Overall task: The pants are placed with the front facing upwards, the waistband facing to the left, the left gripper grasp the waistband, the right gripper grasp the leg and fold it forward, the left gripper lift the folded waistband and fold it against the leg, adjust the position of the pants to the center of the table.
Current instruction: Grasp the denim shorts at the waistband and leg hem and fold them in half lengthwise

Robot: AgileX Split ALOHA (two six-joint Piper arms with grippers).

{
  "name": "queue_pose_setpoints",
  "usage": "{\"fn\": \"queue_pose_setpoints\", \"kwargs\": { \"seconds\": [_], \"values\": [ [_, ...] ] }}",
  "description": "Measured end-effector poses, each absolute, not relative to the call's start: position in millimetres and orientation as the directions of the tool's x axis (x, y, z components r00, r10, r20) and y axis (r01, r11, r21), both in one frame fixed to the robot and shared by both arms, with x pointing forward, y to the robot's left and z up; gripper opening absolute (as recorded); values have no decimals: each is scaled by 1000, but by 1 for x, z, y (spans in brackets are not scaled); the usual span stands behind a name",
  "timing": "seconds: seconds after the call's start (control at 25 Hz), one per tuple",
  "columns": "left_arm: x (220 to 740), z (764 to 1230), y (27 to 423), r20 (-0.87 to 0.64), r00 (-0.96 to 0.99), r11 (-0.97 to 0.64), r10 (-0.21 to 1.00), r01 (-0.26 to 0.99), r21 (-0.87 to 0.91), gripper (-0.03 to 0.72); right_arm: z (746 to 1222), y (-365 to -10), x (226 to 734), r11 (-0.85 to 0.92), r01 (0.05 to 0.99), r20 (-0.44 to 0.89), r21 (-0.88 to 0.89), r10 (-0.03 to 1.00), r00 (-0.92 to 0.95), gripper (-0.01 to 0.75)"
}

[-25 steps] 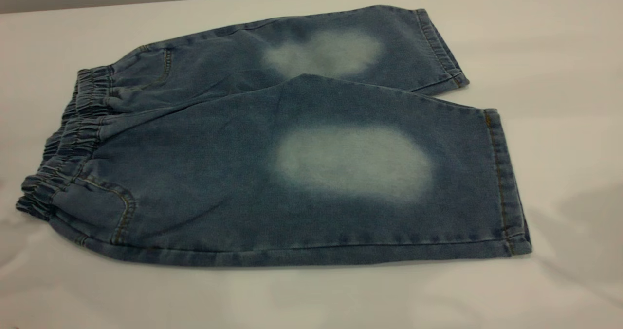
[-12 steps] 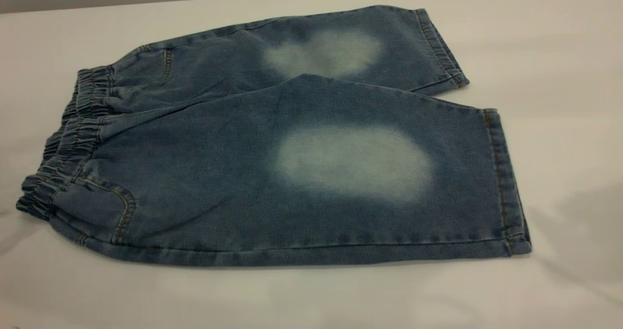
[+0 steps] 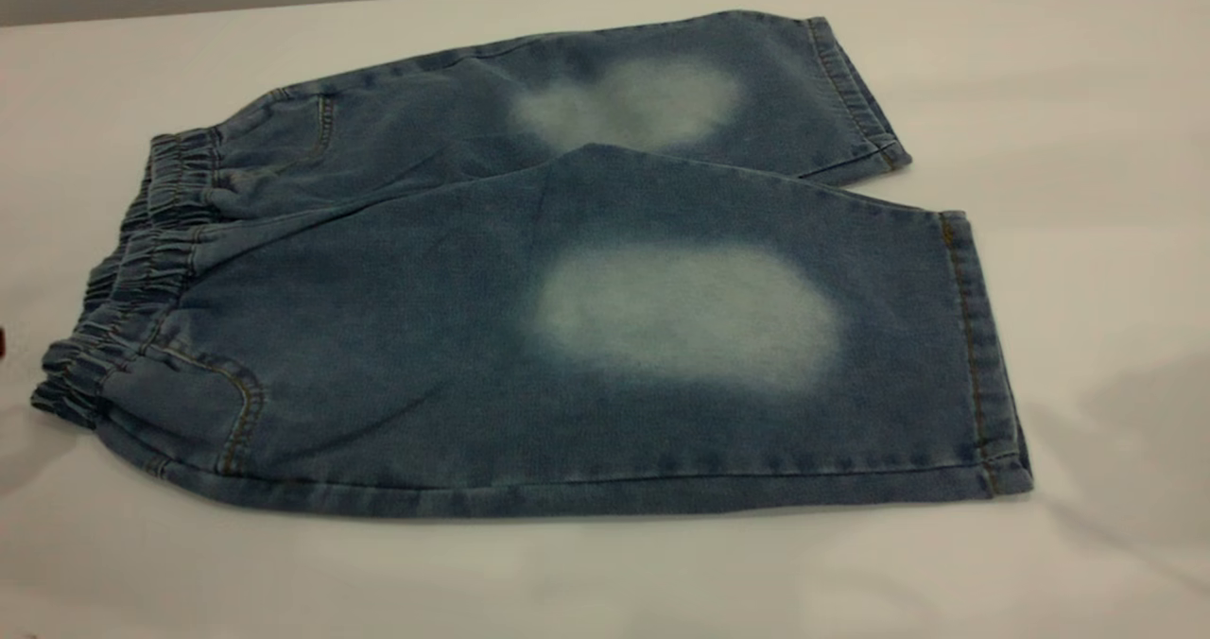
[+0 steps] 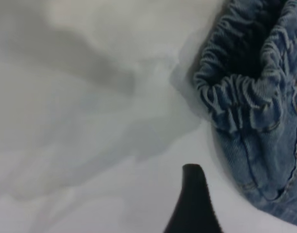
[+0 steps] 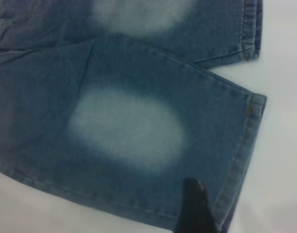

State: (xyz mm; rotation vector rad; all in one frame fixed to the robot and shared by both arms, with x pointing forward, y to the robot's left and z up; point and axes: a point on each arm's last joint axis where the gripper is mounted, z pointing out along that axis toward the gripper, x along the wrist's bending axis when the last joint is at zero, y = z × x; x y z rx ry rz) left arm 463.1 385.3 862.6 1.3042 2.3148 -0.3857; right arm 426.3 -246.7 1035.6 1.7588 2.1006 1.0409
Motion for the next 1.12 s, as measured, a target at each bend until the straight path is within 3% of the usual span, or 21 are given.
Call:
{"fn": "queue_pose_setpoints", "kwargs": {
  "seconds": [1.12],
  "values": [
    [479, 810, 384, -601, -556, 603, 574, 784, -149, 504, 1035, -247, 427, 39, 778, 273, 627, 925, -265, 425]
  ]
}}
